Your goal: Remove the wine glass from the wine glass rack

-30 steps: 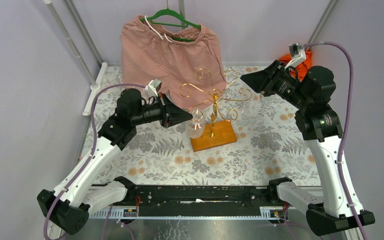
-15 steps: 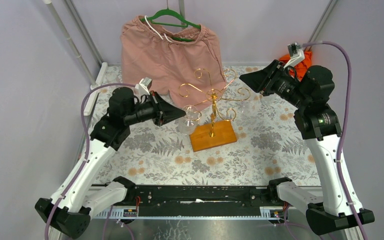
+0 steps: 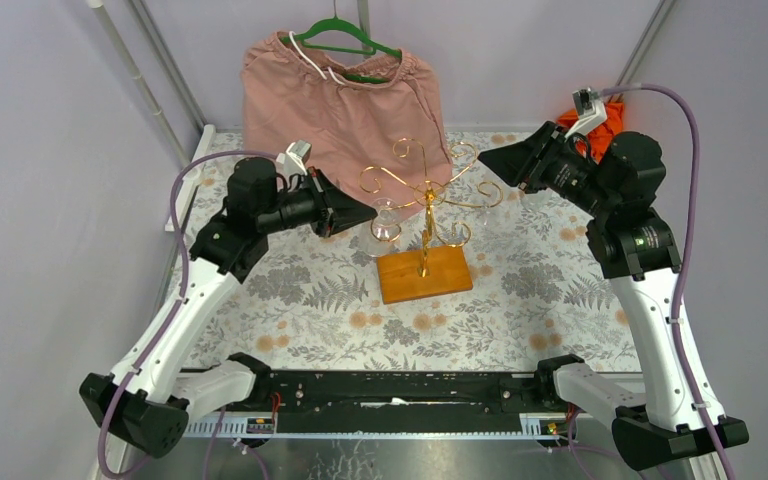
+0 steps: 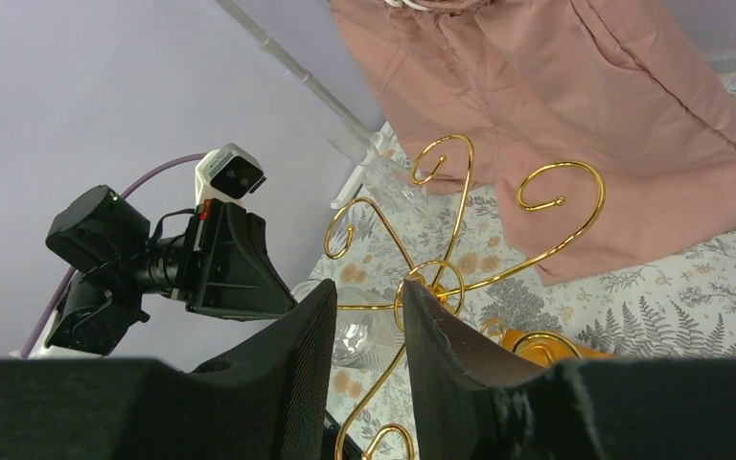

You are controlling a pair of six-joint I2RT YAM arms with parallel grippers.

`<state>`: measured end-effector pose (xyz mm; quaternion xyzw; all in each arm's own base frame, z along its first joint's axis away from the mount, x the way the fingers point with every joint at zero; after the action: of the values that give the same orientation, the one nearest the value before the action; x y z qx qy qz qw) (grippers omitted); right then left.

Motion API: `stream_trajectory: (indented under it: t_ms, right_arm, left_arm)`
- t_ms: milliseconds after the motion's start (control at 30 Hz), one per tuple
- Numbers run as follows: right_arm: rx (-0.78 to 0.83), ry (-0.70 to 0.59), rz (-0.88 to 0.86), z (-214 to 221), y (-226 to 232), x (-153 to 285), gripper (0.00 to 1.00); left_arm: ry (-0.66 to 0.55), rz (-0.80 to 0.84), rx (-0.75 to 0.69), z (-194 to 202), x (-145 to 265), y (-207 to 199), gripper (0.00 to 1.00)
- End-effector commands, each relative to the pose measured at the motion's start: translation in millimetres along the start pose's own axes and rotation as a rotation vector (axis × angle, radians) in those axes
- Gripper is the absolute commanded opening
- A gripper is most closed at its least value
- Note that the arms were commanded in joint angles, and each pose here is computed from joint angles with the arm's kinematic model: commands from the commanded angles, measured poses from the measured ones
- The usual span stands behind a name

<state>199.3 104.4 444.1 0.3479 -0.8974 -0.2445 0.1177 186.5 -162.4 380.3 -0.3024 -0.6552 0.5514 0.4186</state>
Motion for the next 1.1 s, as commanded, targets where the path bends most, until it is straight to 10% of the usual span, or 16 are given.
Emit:
stream_trajectory:
  t_ms: [0,1067]
  right_arm:
    - [0.033,-0.015,-0.024,-0.3,4.1,4.0,0.39]
    - [0.025,-0.010,-0.031,5.5,2.6,5.9,0.39]
  left_arm:
    - [-0.003,0.112,-0.078,-3.6,1.9,-21.5,0.00]
    - [0.098,0.160,-0.087,36.9,-18.4,-28.4,0.00]
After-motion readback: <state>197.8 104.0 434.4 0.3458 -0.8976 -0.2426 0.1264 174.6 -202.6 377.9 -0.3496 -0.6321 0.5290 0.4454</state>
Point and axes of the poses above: each gripper's point midway between its finger pads, its own x axis back along the fingers, its own y axis along the line the jaws close on, z = x × y, the point moved 10 cm from there along x, back along the fingers, and after that the axes turned 8 degrees about x, right-handed, at the moved point
